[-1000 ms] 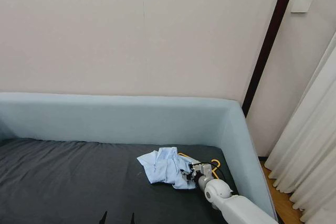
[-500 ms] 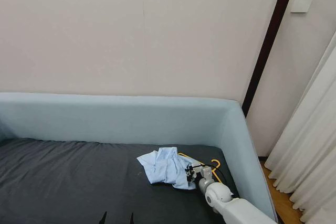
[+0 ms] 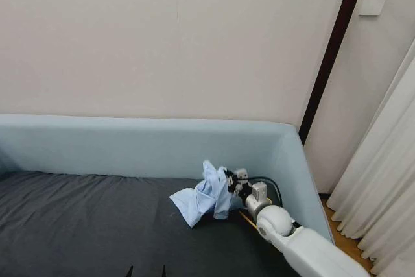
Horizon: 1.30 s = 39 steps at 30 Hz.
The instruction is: Pick up the clothes from the sofa and hang them on the clothes hanger.
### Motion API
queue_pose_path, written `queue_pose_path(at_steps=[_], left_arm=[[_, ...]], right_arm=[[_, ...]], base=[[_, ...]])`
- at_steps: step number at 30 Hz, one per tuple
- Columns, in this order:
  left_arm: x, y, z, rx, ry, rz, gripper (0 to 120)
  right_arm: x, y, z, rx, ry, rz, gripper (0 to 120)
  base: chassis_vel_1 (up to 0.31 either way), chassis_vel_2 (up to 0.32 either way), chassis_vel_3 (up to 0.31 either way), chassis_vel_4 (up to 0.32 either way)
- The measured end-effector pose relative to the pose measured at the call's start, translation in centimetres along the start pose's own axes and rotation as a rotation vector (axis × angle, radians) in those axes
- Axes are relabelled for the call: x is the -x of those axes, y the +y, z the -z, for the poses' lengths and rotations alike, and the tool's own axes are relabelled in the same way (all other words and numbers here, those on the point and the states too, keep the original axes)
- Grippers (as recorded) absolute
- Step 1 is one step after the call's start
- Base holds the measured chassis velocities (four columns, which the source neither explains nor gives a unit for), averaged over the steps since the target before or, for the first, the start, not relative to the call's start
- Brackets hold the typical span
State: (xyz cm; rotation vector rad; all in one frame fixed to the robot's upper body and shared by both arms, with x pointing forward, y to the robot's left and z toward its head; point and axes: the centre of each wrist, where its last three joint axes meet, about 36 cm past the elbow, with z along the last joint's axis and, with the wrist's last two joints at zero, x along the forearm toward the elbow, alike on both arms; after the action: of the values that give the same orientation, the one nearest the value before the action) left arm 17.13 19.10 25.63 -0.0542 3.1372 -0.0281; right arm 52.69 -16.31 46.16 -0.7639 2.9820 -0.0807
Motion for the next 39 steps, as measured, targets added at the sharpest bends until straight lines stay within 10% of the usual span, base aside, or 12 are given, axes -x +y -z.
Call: queue_pose_path(at_steps=[18, 39], left_arm=[[1.1, -1.1, 2.1, -0.046, -0.072, 0.038, 98], [1.0, -0.7, 3.1, -0.045, -0.093, 0.022, 98]], right_arm=[[6.7, -0.5, 24.0, -0.116, -0.298, 0.151, 0], [-7.7, -6.7, 21.6, -0.111, -0.040, -0.145, 0]], base=[[0.000, 0.000, 0.000, 0.000], [0.000, 0.000, 0.000, 0.000]])
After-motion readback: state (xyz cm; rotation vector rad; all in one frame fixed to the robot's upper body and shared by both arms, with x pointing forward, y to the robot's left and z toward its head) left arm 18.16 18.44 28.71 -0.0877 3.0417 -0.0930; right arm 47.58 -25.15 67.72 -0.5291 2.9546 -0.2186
